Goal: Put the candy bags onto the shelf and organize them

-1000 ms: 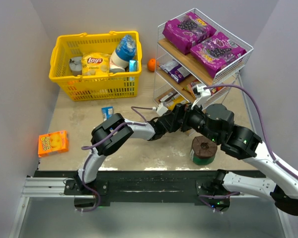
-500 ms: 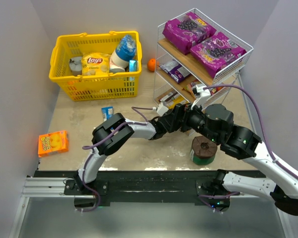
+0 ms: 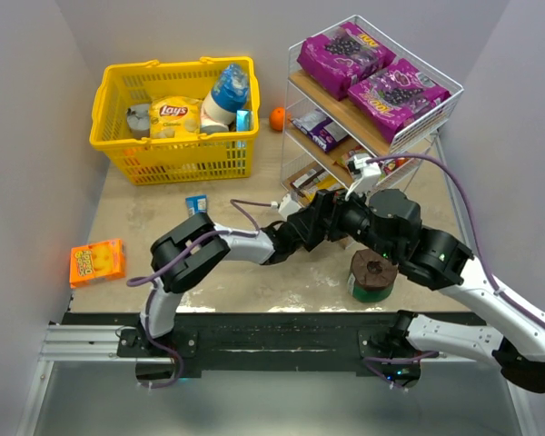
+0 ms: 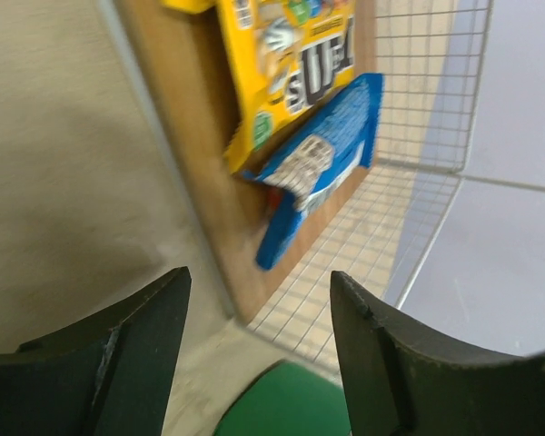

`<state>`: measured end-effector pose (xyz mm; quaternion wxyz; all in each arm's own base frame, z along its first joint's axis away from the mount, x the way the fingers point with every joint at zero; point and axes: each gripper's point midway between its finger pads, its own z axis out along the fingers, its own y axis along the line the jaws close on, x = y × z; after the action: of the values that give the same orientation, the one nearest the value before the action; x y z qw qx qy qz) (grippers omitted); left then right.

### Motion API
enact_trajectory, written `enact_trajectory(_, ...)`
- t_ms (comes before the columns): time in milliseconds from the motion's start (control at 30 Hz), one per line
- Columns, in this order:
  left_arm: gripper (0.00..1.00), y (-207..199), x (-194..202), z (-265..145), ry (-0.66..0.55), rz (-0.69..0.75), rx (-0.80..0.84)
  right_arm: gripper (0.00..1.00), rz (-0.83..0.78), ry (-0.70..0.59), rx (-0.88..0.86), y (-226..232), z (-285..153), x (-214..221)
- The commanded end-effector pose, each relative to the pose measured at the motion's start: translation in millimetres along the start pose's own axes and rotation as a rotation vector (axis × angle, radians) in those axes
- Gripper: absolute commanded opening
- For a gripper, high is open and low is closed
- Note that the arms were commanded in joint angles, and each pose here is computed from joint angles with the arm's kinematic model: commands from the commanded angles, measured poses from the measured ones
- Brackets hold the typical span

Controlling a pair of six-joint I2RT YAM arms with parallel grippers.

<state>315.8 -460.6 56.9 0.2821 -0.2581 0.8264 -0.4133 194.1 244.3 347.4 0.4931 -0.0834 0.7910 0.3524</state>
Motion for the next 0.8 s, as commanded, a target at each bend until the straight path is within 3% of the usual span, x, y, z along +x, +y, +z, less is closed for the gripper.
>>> enact_trajectory(0, 0.70, -3, -18, -36, -0.042, 0.038, 0.008, 0.99, 0.005, -0.012, 0.005, 3, 3, -8)
enact_trajectory(67, 0.73, 23, -22, -51, -0.056, 0.049, -0.020, 0.99, 0.003, 0.000, 0.013, 3, 9, -4)
enact_trajectory(133, 0.75, 5, -40, -75, -0.122, 0.031, 0.067, 0.99, 0.002, 0.010, 0.016, 4, 16, -2)
enact_trajectory(167, 0.77, 23, -45, -84, -0.139, 0.052, 0.044, 0.99, 0.004, 0.013, 0.016, 4, 18, -1)
enact_trajectory(333, 0.80, 41, -94, -129, -0.296, 0.080, -0.009, 0.98, 0.005, 0.034, 0.016, 8, 41, 6)
enact_trajectory(567, 0.79, 144, -148, -172, -0.321, -0.086, -0.103, 0.96, -0.005, 0.121, 0.008, 15, 90, 33)
enact_trajectory(767, 0.79, 183, -177, -205, -0.439, -0.153, -0.171, 0.95, -0.002, 0.169, 0.002, 21, 130, 51)
